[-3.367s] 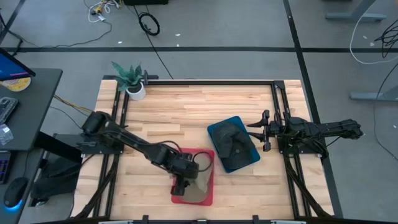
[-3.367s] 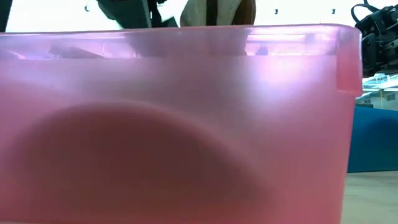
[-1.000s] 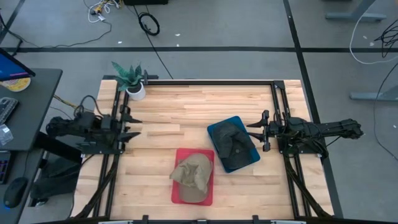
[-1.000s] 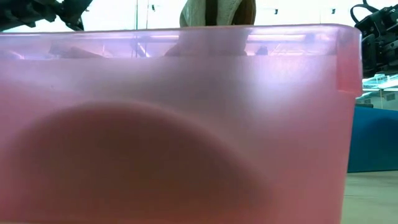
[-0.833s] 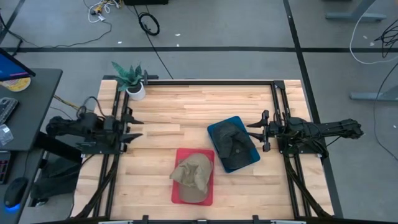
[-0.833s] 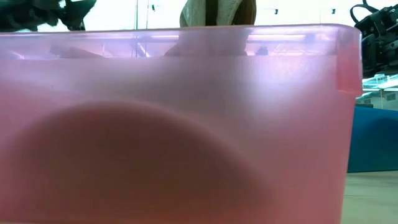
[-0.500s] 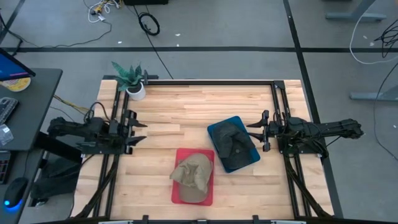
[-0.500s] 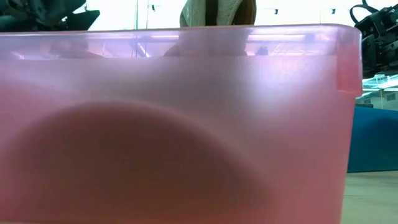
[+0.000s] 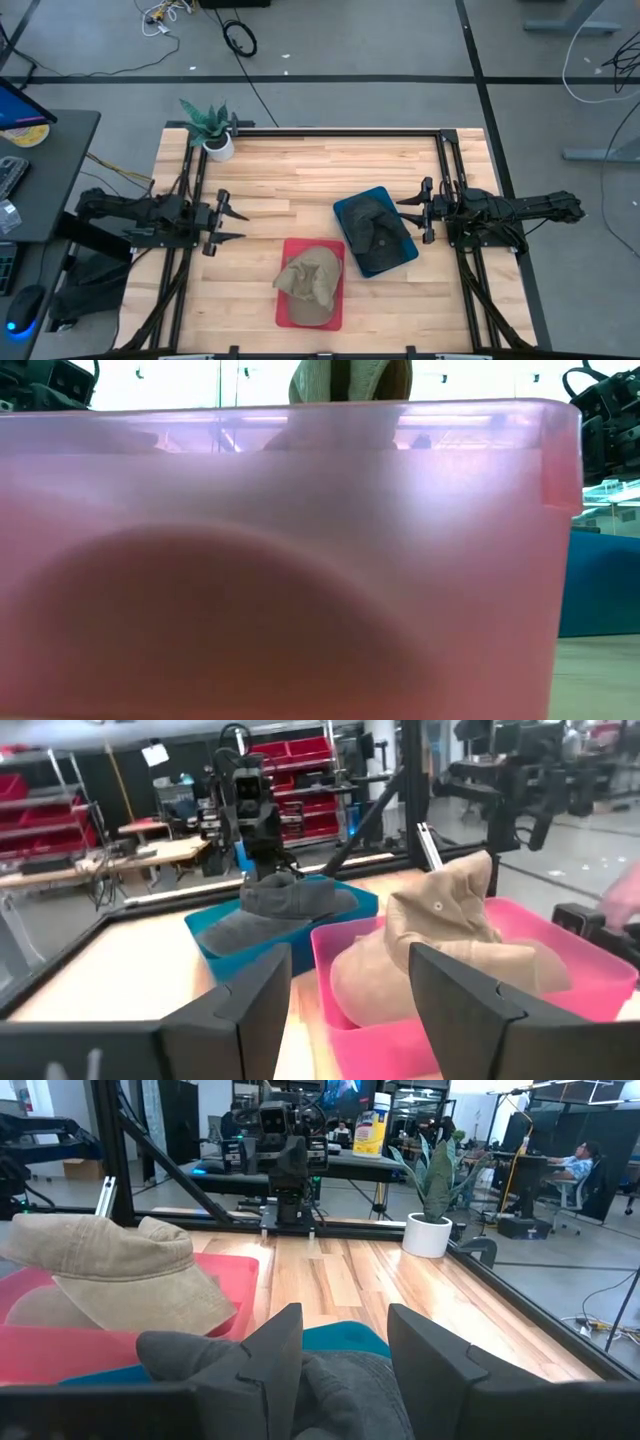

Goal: Pick & Place hat
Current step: Return to Home Position

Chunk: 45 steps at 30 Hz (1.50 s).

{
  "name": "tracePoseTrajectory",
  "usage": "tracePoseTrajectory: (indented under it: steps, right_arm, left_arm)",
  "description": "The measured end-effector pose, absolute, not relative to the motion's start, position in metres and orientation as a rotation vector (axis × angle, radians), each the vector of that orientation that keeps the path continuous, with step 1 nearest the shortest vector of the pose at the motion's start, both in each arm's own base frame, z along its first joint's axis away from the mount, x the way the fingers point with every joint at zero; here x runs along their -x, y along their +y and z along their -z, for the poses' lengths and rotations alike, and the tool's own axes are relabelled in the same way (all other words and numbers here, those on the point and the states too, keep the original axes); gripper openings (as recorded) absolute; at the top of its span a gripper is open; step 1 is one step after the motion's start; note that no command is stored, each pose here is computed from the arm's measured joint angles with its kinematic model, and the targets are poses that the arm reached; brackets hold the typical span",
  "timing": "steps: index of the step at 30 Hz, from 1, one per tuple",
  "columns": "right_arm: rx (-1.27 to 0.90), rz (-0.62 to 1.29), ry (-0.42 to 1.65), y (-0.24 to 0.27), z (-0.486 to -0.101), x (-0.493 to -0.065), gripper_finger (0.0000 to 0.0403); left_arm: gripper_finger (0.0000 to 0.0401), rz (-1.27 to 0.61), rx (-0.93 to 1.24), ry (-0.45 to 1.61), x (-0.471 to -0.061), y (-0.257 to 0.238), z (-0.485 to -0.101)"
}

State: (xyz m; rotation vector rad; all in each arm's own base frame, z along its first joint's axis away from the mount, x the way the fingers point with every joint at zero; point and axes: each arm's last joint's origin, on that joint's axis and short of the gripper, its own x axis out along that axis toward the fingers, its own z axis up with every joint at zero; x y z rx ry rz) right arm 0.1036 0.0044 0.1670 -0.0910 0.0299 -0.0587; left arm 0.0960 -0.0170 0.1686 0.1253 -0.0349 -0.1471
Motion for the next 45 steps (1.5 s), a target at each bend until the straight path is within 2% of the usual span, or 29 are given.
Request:
tracePoseTrajectory:
  steps: [45]
  right_arm:
    - [0.091, 0.058, 0.030, 0.0044, -0.1670, -0.1036, 0.0155]
  left_arm:
    - [0.0209, 0.137, -0.113, -0.034, -0.0976, -0.0171, -0.1690]
